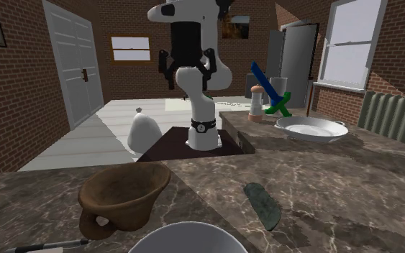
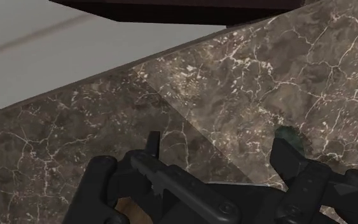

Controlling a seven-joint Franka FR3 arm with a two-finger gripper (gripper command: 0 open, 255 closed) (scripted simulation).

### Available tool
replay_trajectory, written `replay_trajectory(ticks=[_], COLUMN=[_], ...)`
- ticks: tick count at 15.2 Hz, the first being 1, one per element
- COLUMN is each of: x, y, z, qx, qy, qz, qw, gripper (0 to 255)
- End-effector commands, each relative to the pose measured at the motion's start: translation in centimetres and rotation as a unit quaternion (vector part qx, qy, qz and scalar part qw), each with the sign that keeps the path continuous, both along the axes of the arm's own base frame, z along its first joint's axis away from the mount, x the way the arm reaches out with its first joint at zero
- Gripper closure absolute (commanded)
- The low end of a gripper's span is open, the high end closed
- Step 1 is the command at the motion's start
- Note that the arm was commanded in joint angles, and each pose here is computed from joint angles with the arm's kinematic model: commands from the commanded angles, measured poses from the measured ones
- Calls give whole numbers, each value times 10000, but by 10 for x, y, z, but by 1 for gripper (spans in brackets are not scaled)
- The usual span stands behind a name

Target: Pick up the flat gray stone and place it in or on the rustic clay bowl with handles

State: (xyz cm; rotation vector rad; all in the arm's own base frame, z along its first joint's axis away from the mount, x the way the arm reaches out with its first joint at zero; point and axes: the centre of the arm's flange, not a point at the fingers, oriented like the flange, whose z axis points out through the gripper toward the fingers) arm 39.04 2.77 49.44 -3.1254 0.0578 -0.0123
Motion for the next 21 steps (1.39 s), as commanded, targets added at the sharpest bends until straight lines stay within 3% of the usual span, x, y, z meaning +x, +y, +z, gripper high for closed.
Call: replay_trajectory(ticks=[1,11,21], x=[19,94,160], y=[15,90,175], z=[-16,-92,-167], qx=[22,117,213], qy=[-5,6,17], qz=[127,755,1380], qw=[9999,9971,9902], gripper=[0,0,0])
